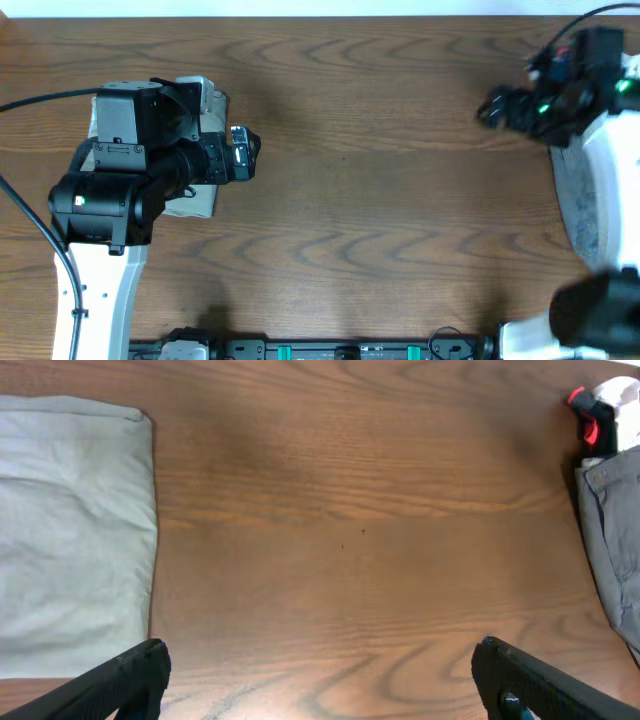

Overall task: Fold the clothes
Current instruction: 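Reach the right gripper to the grey trousers waistband and grasp it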

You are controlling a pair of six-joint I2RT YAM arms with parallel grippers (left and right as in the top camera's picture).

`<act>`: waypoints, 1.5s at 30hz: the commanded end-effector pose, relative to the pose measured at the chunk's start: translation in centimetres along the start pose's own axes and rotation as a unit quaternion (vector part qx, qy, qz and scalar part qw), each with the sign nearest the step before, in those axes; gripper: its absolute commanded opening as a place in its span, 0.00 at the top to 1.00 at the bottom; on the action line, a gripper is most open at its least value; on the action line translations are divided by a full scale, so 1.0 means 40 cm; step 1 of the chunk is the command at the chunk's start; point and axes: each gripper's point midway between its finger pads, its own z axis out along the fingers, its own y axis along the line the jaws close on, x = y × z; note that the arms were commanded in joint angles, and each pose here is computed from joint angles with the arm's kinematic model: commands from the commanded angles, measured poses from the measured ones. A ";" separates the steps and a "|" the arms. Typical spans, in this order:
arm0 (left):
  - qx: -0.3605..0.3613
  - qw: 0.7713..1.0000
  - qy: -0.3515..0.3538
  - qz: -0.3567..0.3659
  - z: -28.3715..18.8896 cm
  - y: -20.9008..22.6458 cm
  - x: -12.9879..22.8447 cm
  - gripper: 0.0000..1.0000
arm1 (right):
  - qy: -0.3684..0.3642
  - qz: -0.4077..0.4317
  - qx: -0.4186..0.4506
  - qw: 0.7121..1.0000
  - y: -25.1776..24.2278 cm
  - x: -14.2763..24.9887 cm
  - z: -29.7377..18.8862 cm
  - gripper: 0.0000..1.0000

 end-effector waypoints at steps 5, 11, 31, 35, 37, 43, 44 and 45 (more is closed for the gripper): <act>0.005 1.000 0.012 -0.009 -0.009 -0.007 0.012 0.02 | -0.038 0.106 0.050 0.992 -0.204 -0.116 0.073 0.13; 0.004 1.000 0.012 -0.009 -0.009 -0.007 0.012 0.02 | -0.073 0.162 0.125 0.976 -0.355 -0.165 0.130 0.10; 0.004 1.000 0.012 -0.009 -0.009 -0.007 0.012 0.02 | -0.072 0.218 0.152 0.961 -0.541 -0.172 0.310 0.41; 0.005 1.000 0.012 -0.009 -0.009 -0.007 0.011 0.02 | -0.080 0.180 0.071 0.978 -0.457 -0.206 0.300 0.80; 0.005 1.000 0.012 -0.009 -0.009 -0.007 0.011 0.02 | -0.093 0.162 0.020 0.982 -0.397 -0.231 0.268 0.92; 0.005 1.000 0.010 -0.009 -0.011 -0.008 0.011 0.02 | -0.126 0.096 -0.117 0.980 -0.169 -0.273 0.118 0.99; 0.005 1.000 0.009 -0.009 -0.013 -0.009 0.011 0.02 | -0.127 0.081 -0.132 0.980 -0.127 -0.271 0.099 0.99; 0.005 1.000 0.009 -0.008 -0.014 -0.009 0.011 0.02 | -0.126 0.065 -0.146 0.979 -0.087 -0.266 0.084 0.99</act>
